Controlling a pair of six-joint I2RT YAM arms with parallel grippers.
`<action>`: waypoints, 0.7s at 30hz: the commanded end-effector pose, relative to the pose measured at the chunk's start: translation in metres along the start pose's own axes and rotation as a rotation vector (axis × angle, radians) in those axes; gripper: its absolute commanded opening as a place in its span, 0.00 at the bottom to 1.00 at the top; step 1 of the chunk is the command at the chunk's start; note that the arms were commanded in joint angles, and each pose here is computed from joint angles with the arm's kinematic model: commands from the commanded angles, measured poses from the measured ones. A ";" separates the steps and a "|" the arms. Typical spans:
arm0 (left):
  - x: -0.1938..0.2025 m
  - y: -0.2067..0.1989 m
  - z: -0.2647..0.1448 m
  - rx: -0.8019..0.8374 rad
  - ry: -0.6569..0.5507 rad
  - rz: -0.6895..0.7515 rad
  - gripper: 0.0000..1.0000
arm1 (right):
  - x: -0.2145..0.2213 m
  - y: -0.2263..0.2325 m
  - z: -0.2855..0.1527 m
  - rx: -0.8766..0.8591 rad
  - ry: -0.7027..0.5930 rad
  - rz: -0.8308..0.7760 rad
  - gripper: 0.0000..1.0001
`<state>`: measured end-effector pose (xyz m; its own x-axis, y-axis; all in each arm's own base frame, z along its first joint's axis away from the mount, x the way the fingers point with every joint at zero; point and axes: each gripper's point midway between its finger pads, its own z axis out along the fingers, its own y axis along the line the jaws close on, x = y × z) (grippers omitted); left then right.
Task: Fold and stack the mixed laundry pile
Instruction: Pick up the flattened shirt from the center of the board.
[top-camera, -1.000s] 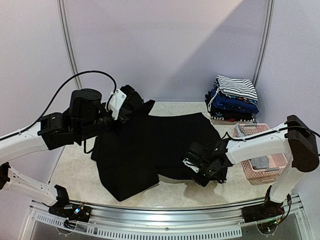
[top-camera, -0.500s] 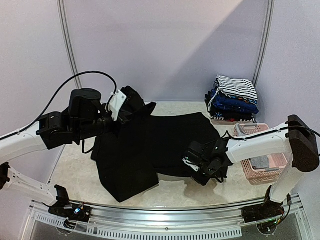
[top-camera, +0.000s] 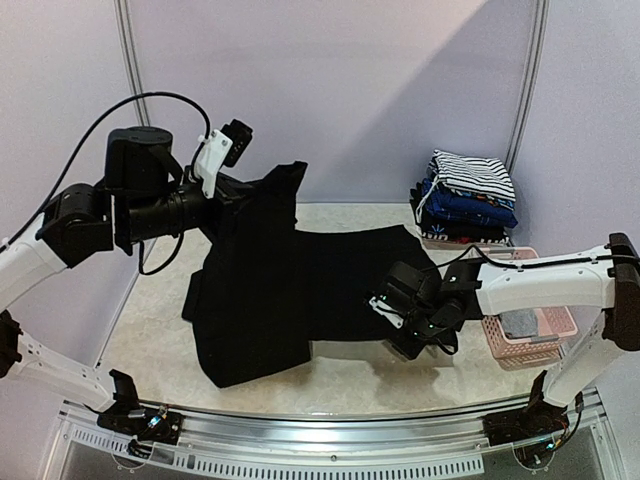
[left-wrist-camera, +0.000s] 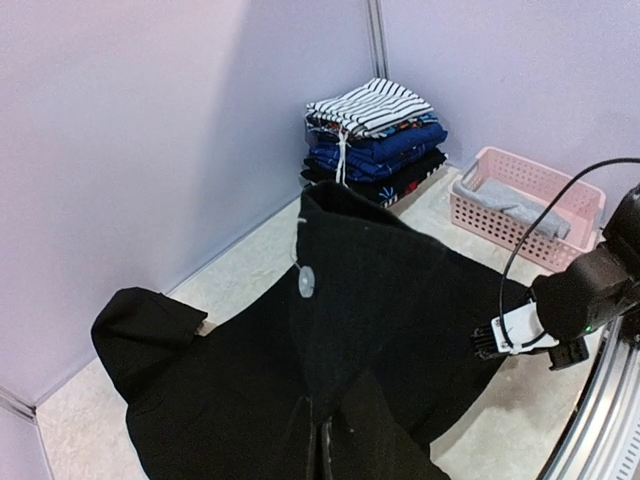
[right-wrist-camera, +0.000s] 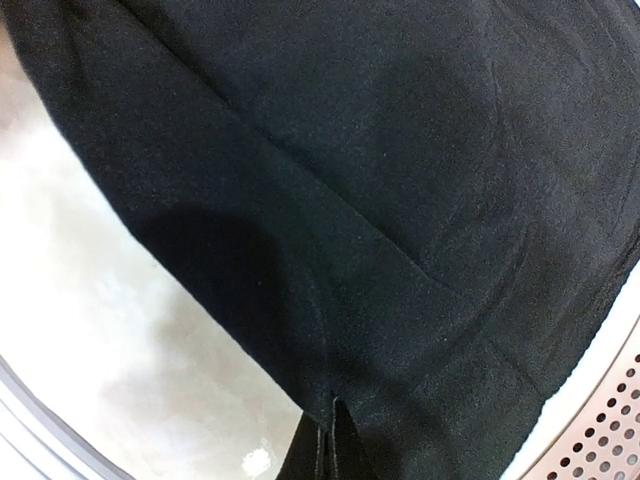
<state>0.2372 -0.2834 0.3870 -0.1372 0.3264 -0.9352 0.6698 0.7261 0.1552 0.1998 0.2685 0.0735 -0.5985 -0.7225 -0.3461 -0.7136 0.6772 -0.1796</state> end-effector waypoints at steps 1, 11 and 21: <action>-0.006 0.007 -0.004 -0.027 0.041 0.051 0.00 | -0.008 -0.009 -0.013 0.024 -0.027 0.024 0.00; -0.051 0.040 -0.016 -0.159 -0.019 0.135 0.00 | -0.029 -0.024 -0.021 0.119 -0.049 0.031 0.00; -0.078 0.076 0.000 -0.239 -0.018 0.211 0.00 | -0.054 -0.037 -0.032 0.169 -0.082 -0.005 0.00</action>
<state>0.2810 -0.2645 0.4645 -0.0136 0.4288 -0.9033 0.5221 0.7735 0.3593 0.2328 0.2807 0.1223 -0.5671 -0.7024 -0.4302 -0.6533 0.7017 -0.2843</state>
